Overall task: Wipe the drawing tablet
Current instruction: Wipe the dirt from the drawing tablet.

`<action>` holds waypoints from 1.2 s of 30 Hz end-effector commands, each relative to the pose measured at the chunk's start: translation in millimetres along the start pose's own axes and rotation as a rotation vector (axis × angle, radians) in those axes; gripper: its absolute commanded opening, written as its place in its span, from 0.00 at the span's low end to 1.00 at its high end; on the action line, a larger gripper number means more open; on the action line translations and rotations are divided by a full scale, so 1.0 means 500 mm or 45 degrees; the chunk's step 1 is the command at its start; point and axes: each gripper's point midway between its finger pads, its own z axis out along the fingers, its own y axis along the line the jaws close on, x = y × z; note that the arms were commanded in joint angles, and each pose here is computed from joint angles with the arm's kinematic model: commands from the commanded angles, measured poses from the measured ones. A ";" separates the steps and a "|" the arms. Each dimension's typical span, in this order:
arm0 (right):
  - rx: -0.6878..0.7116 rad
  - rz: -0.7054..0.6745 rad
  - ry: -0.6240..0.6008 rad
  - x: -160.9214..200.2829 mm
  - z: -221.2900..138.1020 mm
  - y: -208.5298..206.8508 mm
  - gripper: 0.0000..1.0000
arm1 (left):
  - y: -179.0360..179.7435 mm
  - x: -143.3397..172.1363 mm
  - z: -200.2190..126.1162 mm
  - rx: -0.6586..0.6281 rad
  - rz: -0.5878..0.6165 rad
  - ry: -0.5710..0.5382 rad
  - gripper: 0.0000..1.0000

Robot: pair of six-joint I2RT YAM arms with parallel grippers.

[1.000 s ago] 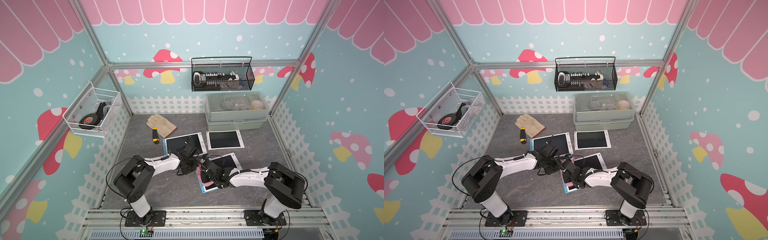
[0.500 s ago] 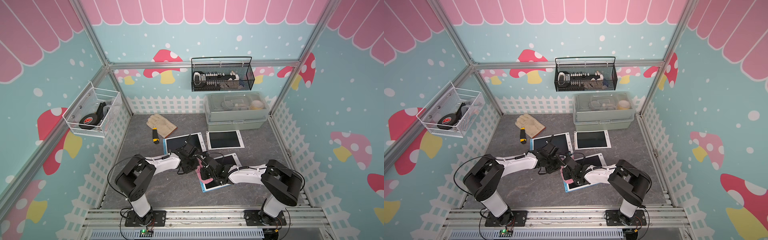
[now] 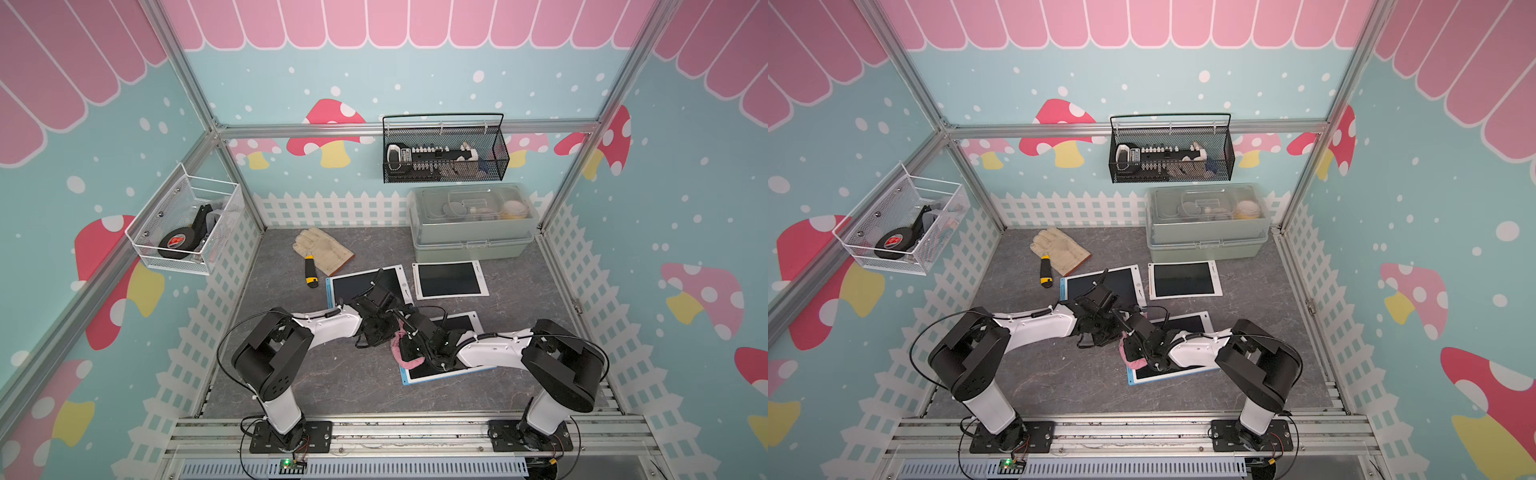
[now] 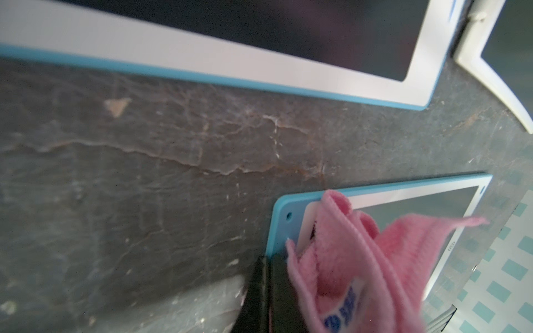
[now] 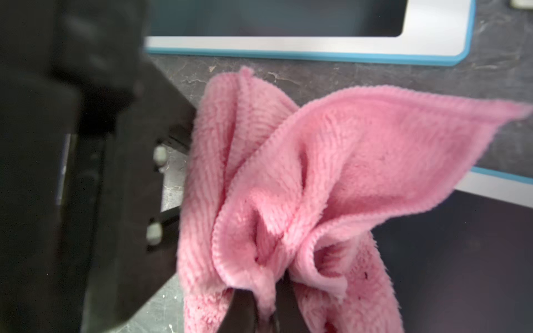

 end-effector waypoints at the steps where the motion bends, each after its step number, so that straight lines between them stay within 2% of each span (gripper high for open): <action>1: -0.106 -0.138 0.170 0.072 0.014 0.078 0.00 | 0.116 0.048 0.039 -0.263 -0.026 0.110 0.02; 4: -0.154 -0.162 0.192 0.075 0.013 0.115 0.00 | 0.116 0.048 0.040 -0.265 -0.026 0.113 0.02; 7: -0.082 -0.138 0.222 0.093 0.000 0.073 0.00 | 0.118 0.049 0.043 -0.269 -0.028 0.116 0.02; 12: 0.012 -0.079 0.322 0.181 -0.036 -0.008 0.00 | 0.121 0.047 0.043 -0.277 -0.029 0.115 0.01; 15: 0.063 -0.019 0.262 0.197 -0.077 -0.053 0.00 | 0.121 0.046 0.043 -0.273 -0.024 0.116 0.01; 18: 0.002 -0.028 0.236 0.187 -0.085 -0.023 0.00 | 0.118 0.046 0.043 -0.269 -0.020 0.120 0.01; 22: -0.111 -0.138 0.250 0.175 -0.060 0.072 0.00 | 0.120 0.047 0.044 -0.271 -0.022 0.122 0.00; 24: -0.112 -0.168 0.258 0.174 -0.060 0.085 0.00 | 0.122 0.048 0.043 -0.275 -0.022 0.121 0.00; 27: -0.045 -0.123 0.225 0.176 -0.079 0.035 0.00 | 0.122 0.048 0.045 -0.275 -0.021 0.123 0.00; 31: 0.103 -0.030 0.257 0.209 -0.115 -0.070 0.00 | 0.119 0.047 0.045 -0.273 -0.019 0.121 0.00; 34: 0.152 -0.039 0.272 0.218 -0.142 -0.092 0.00 | 0.115 0.048 0.046 -0.270 -0.014 0.122 0.00; 36: 0.129 -0.048 0.260 0.211 -0.148 -0.079 0.00 | 0.115 0.047 0.046 -0.274 -0.015 0.118 0.00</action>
